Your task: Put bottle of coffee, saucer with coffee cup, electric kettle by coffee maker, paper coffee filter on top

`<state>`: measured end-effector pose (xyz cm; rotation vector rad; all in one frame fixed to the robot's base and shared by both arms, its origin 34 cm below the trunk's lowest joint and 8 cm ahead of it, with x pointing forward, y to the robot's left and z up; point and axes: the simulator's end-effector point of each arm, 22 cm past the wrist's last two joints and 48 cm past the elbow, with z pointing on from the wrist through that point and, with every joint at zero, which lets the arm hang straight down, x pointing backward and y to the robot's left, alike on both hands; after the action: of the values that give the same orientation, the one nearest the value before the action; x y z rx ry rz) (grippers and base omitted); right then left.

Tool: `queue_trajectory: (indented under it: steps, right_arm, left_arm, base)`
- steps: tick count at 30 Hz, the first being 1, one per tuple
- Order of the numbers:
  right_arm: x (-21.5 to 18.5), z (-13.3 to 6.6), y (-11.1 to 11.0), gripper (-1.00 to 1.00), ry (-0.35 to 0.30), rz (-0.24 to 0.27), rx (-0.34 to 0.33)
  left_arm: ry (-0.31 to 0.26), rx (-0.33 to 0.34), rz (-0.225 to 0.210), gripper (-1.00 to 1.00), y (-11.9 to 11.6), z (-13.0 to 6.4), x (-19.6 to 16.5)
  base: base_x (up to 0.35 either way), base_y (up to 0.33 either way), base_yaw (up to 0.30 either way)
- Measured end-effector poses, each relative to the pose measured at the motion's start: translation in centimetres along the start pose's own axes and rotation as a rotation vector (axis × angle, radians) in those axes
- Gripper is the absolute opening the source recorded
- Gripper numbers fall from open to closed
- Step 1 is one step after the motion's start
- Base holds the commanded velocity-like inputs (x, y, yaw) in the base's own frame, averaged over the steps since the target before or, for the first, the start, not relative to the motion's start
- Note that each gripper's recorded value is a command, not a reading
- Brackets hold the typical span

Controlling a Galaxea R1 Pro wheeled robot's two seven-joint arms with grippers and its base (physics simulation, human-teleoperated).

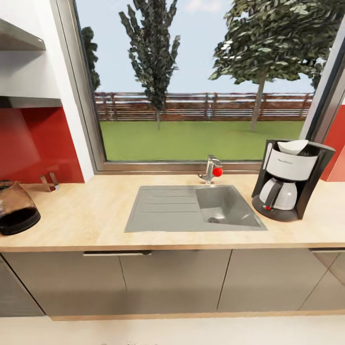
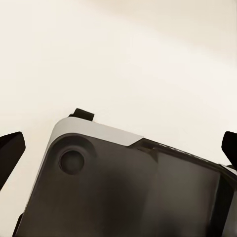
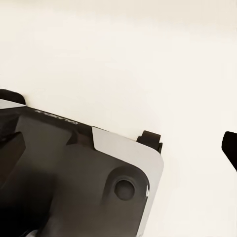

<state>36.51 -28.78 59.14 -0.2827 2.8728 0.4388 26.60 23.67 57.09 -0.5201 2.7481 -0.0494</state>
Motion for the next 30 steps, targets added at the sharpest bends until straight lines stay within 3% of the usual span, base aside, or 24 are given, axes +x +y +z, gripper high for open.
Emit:
queue_trajectory:
  steps: [30]
  right_arm:
    - [0.27,0.08,-0.05,1.0,0.007,0.002,0.0]
  left_arm:
    - [0.006,-0.003,0.0,1.0,0.1,0.0,0.25]
  base:
    - [0.0,0.0,0.267]
